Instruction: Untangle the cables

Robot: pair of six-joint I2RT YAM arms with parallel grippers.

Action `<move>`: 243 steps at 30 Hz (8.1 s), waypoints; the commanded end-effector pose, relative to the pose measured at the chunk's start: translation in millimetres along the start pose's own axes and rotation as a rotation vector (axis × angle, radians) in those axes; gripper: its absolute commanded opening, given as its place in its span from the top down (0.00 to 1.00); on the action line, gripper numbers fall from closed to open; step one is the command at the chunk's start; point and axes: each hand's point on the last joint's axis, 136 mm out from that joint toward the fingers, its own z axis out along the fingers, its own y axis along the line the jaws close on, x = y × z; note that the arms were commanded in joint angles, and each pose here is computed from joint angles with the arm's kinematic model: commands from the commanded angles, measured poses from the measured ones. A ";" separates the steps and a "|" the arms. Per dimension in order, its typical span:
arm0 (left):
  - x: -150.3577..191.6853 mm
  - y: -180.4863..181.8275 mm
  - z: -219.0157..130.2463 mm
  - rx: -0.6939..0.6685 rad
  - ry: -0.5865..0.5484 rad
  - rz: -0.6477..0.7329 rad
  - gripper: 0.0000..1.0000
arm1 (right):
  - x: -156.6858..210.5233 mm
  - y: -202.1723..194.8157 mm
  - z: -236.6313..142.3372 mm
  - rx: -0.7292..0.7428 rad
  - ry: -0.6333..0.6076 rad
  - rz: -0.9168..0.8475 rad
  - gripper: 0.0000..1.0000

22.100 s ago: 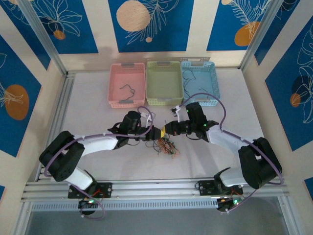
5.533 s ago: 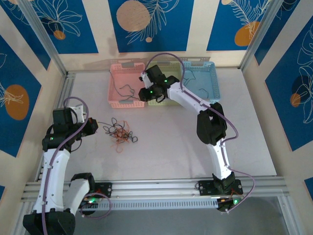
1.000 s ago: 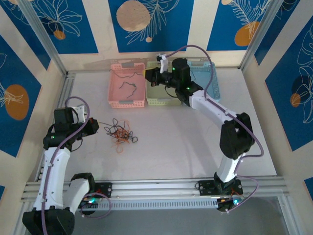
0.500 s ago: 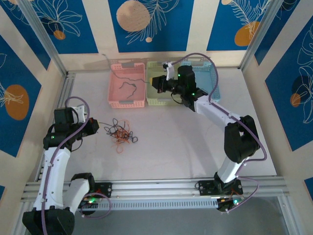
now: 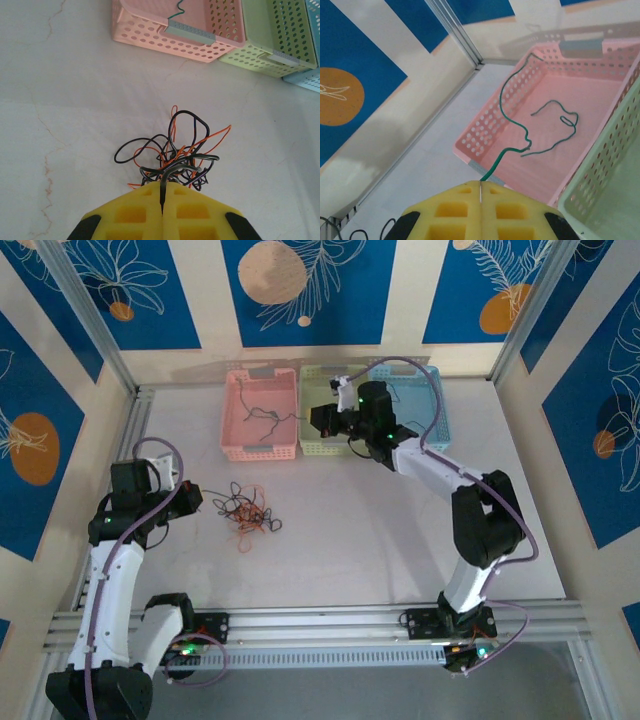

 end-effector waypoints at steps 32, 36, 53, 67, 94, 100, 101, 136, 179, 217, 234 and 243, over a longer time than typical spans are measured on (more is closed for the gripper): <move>0.7 -4.2 -0.4 0.017 -0.002 0.002 1.00 | 66.1 -35.9 190.3 0.120 0.284 -0.144 1.00; 0.8 -4.5 -0.4 0.019 -0.002 0.003 1.00 | 53.5 -27.3 180.0 0.117 0.273 -0.165 0.80; 0.9 -4.3 0.0 0.019 0.000 0.002 1.00 | -26.1 10.6 93.5 0.127 0.116 -0.222 0.50; 0.5 -6.3 0.5 0.032 -0.002 0.002 1.00 | 124.5 82.6 -2.9 -0.182 0.325 -0.108 0.47; 1.6 -6.1 2.2 0.034 0.008 -0.001 1.00 | 173.2 93.5 73.9 -0.367 0.498 -0.238 0.76; 1.7 -5.7 1.8 0.031 0.006 -0.001 1.00 | 153.0 85.3 52.3 -0.292 0.410 -0.264 1.00; 1.7 -5.6 1.7 0.030 0.006 0.001 1.00 | 146.0 80.8 45.7 -0.260 0.383 -0.265 1.00; 0.3 -5.4 -0.9 0.023 -0.007 0.006 1.00 | 115.7 -173.5 -278.7 0.711 -0.245 0.499 1.00; 8.8 -12.9 11.7 0.074 0.060 0.002 1.00 | 225.9 79.8 2.8 0.099 0.696 0.435 0.54; 8.2 -14.3 10.5 0.079 0.054 0.007 1.00 | 233.3 66.4 27.6 0.186 0.686 0.568 0.83; 7.2 -12.7 8.1 0.064 0.044 0.010 1.00 | 170.5 -9.8 -43.7 0.229 0.426 0.633 1.00; 7.2 -13.0 7.8 0.066 0.042 0.011 1.00 | 128.1 -71.0 -137.3 0.329 0.194 0.638 1.00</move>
